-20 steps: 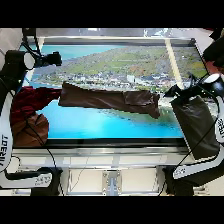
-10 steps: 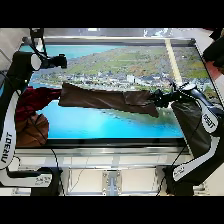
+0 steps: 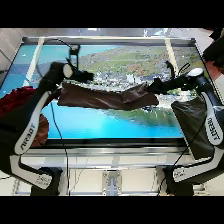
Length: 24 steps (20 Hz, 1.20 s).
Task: Fold the shirts.
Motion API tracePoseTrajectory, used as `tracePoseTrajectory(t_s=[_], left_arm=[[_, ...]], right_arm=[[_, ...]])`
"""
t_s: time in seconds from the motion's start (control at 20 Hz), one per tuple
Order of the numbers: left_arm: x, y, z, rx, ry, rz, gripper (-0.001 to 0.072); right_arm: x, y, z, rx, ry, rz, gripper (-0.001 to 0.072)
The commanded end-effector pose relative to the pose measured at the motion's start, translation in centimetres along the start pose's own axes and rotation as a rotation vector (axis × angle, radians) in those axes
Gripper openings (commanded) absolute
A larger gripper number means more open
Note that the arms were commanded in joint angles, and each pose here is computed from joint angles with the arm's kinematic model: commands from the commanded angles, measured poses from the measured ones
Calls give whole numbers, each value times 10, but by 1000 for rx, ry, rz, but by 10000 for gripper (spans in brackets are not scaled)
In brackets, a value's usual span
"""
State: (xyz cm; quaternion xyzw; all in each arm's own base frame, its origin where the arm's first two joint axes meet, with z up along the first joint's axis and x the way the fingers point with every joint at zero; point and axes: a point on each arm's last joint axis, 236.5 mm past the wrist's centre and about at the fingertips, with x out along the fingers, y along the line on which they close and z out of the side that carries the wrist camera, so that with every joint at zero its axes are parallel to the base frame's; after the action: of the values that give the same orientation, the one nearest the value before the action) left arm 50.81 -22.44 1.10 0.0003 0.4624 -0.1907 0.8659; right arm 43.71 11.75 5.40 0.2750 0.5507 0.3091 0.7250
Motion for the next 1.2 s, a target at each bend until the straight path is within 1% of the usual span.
tracePoseTrajectory(t_s=[0.0, 0.1, 0.2, 0.3, 0.4, 0.5, 0.65, 0.8, 0.95, 1.0, 1.05, 1.1, 1.15], left_arm=[[48, -108, -63, 55, 168, -254, 10], [62, -162, -95, 96, 228, -369, 10], [70, -194, -121, 124, 272, -415, 10], [72, -203, -124, 140, 265, -418, 10], [58, -191, -95, 121, 201, -412, 10], [28, -148, -46, 104, 95, -355, 10], [-40, -50, 16, 58, -41, -221, 11], [-115, 35, 41, -45, -127, -127, 10], [-167, 90, 37, -118, -151, -58, 11], [-178, 102, 33, -137, -150, -43, 11], [-188, 113, 29, -156, -146, -29, 11], [-194, 122, 25, -172, -141, -17, 11], [-196, 129, 21, -186, -135, -10, 11]], right_arm=[[-43, 62, -11, -68, -33, 14, 13], [-58, 86, -19, -99, -52, 14, 12], [-66, 106, -24, -123, -72, 13, 12], [-68, 123, -27, -148, -77, 18, 12], [-67, 132, -27, -179, -79, 6, 12], [-61, 135, -19, -166, -110, -17, 11], [-33, 150, -2, -202, -166, -21, 10], [31, 190, 10, -259, -220, 38, 10], [114, 240, 4, -278, -272, 127, 14], [138, 258, 3, -278, -316, 153, 67], [153, 273, 2, -281, -367, 171, 302], [160, 288, 2, -290, -422, 187, 581], [158, 300, 5, -310, -474, 195, 644]])
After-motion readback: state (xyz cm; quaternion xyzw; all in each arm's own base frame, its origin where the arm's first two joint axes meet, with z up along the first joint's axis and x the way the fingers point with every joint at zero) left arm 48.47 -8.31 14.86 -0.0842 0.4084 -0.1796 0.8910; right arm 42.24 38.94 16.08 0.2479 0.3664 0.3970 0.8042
